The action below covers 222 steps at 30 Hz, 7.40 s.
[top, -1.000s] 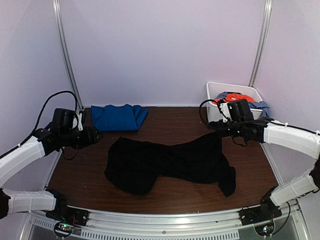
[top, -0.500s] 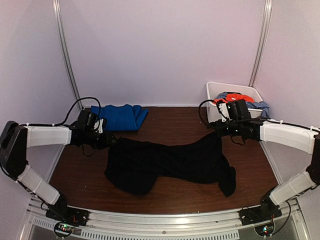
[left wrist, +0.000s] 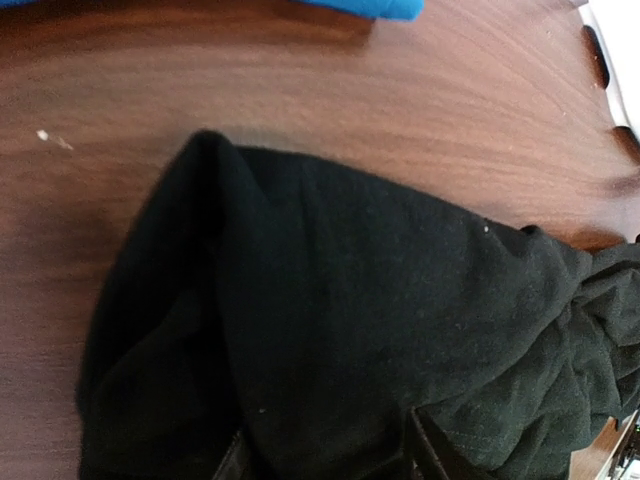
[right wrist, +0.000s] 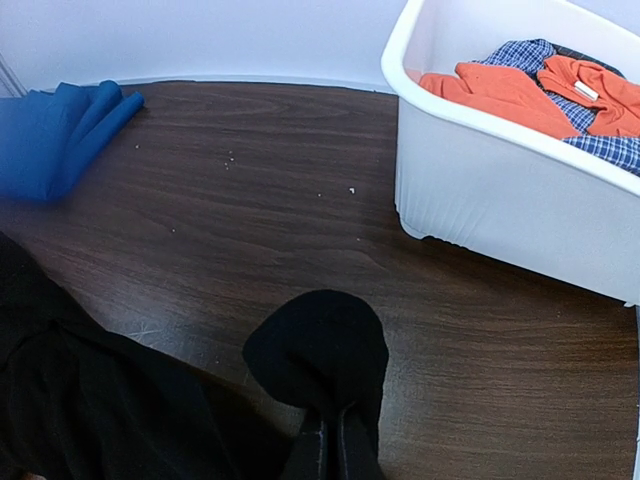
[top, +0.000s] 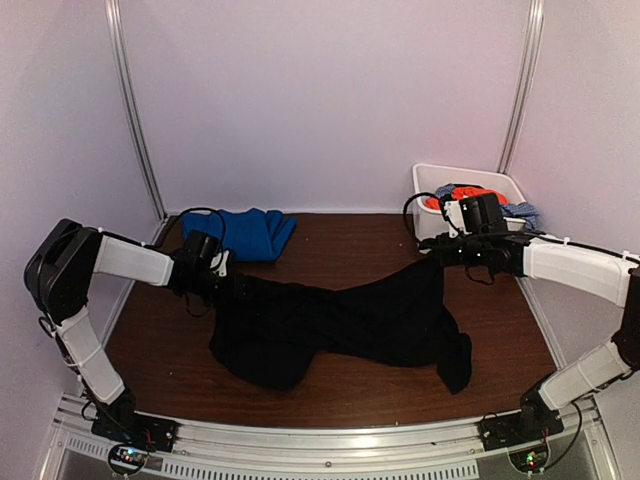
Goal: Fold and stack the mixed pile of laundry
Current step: Flatten out the crumpled T-shirt at the center of the board, then adjust the flattened T-shirt at the center of the board, then pick up the flattened T-shirt from the center of the board.
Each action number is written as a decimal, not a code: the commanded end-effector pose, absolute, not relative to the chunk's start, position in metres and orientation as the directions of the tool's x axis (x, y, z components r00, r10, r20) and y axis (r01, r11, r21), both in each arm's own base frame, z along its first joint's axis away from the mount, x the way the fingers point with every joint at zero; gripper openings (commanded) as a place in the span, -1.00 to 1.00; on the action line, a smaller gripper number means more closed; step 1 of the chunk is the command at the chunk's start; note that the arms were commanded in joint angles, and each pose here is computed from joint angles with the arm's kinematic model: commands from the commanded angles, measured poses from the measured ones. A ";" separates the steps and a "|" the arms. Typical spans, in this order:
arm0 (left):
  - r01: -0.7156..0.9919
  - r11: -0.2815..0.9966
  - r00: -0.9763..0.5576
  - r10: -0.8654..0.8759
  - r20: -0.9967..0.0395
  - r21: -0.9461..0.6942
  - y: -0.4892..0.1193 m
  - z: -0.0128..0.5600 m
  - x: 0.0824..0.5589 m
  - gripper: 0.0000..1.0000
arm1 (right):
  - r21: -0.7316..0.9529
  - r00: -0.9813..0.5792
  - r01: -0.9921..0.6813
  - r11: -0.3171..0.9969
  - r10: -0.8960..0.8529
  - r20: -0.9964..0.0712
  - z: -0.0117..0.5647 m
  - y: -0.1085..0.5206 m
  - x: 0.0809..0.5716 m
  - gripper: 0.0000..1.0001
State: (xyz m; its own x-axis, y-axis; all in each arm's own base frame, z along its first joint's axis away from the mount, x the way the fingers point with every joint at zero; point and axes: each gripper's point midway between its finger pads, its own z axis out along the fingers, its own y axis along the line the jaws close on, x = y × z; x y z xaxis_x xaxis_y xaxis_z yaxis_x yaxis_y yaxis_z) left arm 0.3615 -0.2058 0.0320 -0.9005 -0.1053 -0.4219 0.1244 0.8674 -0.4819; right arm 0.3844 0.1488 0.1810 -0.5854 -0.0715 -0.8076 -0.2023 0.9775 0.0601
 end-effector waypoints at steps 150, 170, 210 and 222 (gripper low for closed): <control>-0.573 0.781 -0.752 -0.622 -0.220 -0.249 -0.073 0.070 0.157 0.79 | 0.315 -0.964 0.078 0.946 0.152 -0.218 0.012 0.139 0.192 -0.28; -0.630 0.750 -0.732 -0.660 -0.169 -0.204 -0.068 0.058 0.143 0.78 | 0.229 -0.953 0.147 0.962 0.200 -0.228 0.026 0.120 0.180 -0.17; -0.586 0.804 -0.806 -0.591 -0.031 -0.101 -0.081 0.013 0.109 0.56 | 0.084 -0.957 0.080 0.993 0.100 -0.273 0.032 0.151 0.207 -1.00; -0.608 0.791 -0.794 -0.604 0.073 -0.071 -0.087 -0.017 0.088 0.05 | 0.100 -0.959 0.074 0.992 0.098 -0.267 0.029 0.154 0.207 -1.00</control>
